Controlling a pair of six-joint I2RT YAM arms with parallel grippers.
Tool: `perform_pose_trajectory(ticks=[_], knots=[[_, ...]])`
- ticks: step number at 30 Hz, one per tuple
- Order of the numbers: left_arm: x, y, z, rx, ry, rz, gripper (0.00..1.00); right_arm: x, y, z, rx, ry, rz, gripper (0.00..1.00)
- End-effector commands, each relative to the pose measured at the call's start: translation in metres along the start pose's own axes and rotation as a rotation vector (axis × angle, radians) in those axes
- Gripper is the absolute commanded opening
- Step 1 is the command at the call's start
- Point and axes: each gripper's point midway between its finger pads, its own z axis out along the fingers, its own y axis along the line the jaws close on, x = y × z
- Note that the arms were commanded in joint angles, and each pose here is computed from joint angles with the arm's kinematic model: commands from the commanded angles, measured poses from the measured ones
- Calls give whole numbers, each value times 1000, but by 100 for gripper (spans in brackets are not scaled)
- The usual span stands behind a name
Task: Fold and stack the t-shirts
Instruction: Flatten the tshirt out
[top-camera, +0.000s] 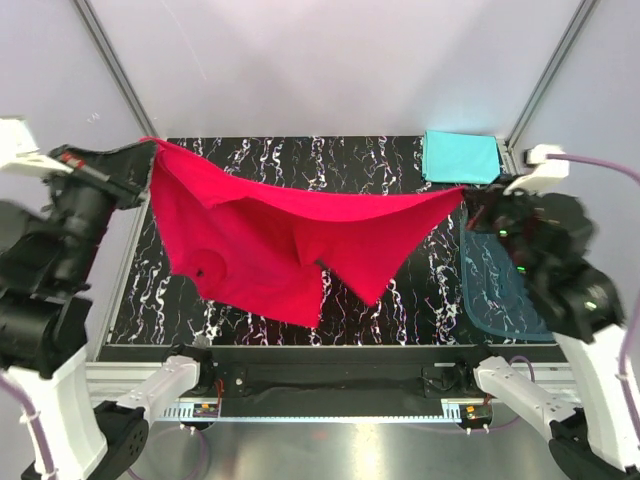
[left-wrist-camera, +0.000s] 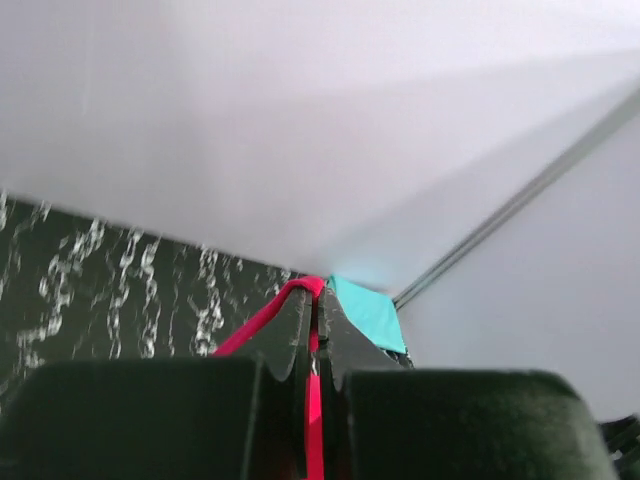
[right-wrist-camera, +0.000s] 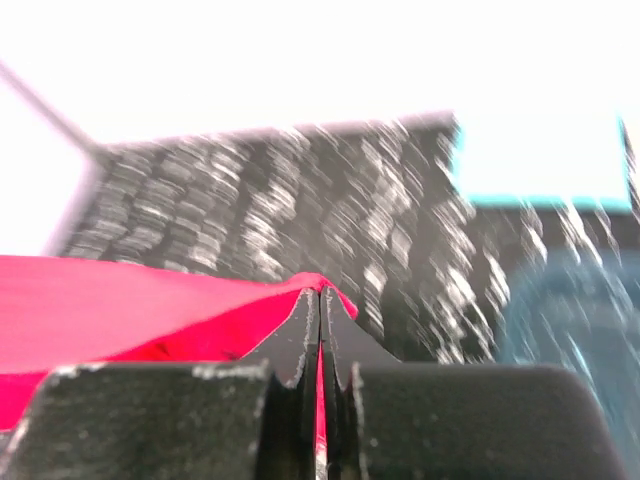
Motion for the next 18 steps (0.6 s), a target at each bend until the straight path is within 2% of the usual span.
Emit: perform_pose_trajectory(ticks=[1,2,3,5,6,10,13,16,17,18], knots=[[-57,-59,-46,250,-181,136,0,-62,46,-51,-272,-126,-46,0],[-66,-67,-57,281,-218,156,0,-69,50,-61,-303,-133,-45,0],[-73,-72,-66,300,-244,166,0,-92,54,-80,-329,-191,-33,0],[-93,-83,-86,330,-320,193,0,-100,69,-96,-416,-177,-23,0],[-99,-84,-92,329,-342,197,0,-116,75,-115,-458,-214,-13,0],[-115,-86,-104,315,-412,205,0,-127,84,-126,-503,-202,40,0],[-110,-74,-83,267,-404,219,0,-126,89,-106,-491,-186,67,0],[-80,-47,-34,186,-322,222,0,-102,91,-64,-454,-119,78,0],[-82,-39,-23,154,-354,219,0,-103,94,-48,-446,-134,88,0],[-55,-19,7,110,-289,233,0,-85,90,-24,-406,-96,89,0]])
